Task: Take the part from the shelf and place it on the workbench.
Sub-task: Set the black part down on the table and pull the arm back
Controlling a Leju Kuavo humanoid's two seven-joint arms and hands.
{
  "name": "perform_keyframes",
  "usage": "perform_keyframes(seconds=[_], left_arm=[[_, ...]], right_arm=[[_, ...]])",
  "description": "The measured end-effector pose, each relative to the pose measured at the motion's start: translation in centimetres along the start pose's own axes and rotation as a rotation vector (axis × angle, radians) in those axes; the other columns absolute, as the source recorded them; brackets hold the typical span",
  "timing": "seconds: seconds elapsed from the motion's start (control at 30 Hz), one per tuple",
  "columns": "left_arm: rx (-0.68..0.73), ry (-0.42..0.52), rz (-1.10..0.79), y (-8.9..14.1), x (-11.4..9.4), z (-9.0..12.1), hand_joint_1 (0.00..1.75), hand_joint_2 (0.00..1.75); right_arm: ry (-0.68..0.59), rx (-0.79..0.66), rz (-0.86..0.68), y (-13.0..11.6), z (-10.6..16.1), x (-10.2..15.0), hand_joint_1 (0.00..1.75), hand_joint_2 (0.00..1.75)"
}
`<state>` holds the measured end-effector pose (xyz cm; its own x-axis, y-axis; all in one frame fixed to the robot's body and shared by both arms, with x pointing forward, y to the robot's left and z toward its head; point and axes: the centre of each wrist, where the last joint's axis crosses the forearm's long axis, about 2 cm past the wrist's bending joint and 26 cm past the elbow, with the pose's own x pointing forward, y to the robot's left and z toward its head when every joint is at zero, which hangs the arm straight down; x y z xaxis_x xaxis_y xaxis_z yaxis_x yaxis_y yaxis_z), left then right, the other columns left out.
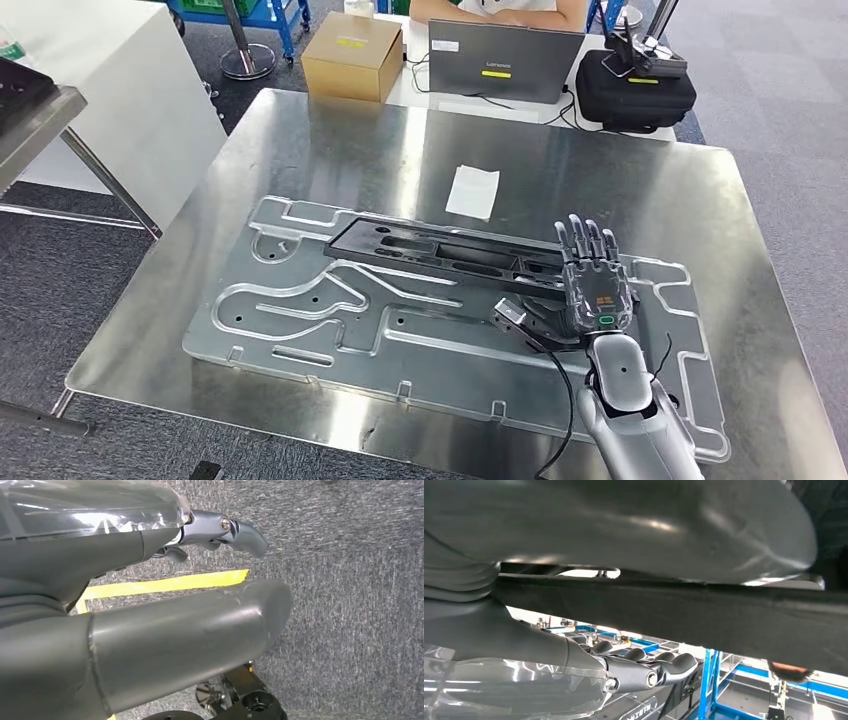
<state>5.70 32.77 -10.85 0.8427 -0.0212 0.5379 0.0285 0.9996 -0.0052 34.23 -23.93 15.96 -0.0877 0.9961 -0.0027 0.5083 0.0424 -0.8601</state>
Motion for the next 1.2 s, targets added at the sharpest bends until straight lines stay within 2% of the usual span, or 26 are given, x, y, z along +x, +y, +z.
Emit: perform_keyframes(seconds=[0.8, 0.93, 1.07, 1.13, 1.2], left_arm=[[-0.007, -0.010, 0.013, -0.1, 1.1, -0.5, 0.00, 0.00], [0.002, -0.006, 0.012, -0.1, 1.3, -0.6, 0.00, 0.00], [0.003, 0.000, 0.016, -0.1, 1.3, -0.6, 0.00, 0.00], [0.004, 0.000, 0.019, -0.1, 1.3, -0.6, 0.00, 0.00], [0.006, -0.001, 0.023, -0.1, 1.4, -0.6, 0.00, 0.00]], right_arm=[[0.005, 0.019, -0.017, -0.8, -2.3, -0.8, 0.00, 0.00], [0.057, 0.138, -0.167, -0.7, -3.0, -1.0, 0.00, 0.00], [0.156, 0.277, -0.485, -0.7, -4.1, -0.7, 0.00, 0.00], [0.204, 0.297, -0.609, -1.0, -5.1, -0.5, 0.00, 0.00], [0.233, 0.299, -0.666, -1.3, -5.8, -0.4, 0.00, 0.00]])
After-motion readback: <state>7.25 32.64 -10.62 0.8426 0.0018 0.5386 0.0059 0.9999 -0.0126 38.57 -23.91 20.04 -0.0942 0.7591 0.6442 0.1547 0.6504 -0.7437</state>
